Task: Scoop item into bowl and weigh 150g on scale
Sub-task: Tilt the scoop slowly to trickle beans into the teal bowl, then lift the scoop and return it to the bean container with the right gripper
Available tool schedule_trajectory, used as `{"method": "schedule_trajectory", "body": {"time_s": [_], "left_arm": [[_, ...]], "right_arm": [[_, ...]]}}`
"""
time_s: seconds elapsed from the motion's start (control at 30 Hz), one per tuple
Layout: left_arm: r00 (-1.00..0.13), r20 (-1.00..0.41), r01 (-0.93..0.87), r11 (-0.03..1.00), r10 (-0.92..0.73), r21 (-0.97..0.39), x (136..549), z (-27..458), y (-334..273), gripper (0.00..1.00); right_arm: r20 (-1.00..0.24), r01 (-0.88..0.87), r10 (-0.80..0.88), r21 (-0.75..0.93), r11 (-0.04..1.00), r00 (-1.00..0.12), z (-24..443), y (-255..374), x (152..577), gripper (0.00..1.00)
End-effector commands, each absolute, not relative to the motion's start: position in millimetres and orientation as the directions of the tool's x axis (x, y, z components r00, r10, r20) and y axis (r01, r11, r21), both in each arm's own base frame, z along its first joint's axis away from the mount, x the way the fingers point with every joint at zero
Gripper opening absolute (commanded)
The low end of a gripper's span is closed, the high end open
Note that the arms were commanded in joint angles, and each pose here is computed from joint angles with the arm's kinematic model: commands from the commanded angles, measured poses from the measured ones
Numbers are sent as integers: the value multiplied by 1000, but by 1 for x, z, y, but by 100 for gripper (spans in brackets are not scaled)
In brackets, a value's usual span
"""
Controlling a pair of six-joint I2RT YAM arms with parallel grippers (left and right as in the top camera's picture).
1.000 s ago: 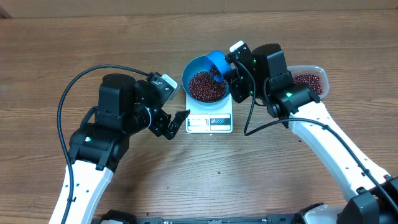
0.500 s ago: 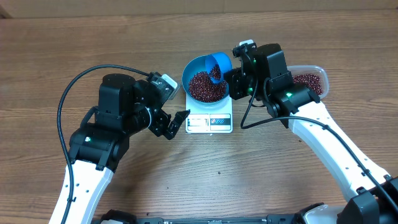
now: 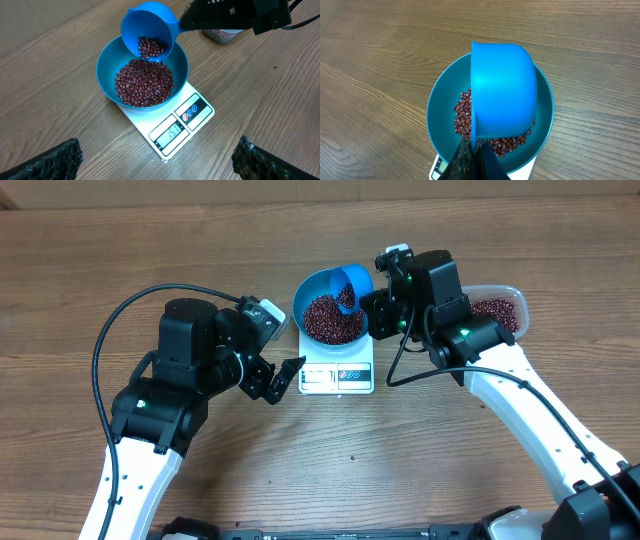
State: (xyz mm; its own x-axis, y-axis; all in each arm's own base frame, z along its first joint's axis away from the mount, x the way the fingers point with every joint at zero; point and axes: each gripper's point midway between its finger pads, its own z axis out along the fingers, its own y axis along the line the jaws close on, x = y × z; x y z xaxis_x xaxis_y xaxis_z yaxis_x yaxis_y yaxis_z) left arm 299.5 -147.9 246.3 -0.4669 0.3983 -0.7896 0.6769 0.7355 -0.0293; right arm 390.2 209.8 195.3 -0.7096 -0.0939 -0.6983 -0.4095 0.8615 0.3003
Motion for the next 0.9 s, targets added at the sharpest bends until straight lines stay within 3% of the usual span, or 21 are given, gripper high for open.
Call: {"method": "schedule_trajectory", "body": {"time_s": [0.0, 0.57, 0.87], "left_arm": [[-452, -806, 684, 729, 383, -37, 301, 257, -151, 100], [-452, -806, 684, 729, 383, -37, 301, 257, -151, 100], [-452, -806, 684, 729, 383, -37, 301, 257, -151, 100]], "right_arm": [[-723, -419, -82, 300, 857, -686, 209, 213, 395, 4], [-653, -269, 179, 524, 808, -736, 227, 223, 404, 4], [-649, -177, 423, 652, 737, -632, 275, 188, 434, 4]]}}
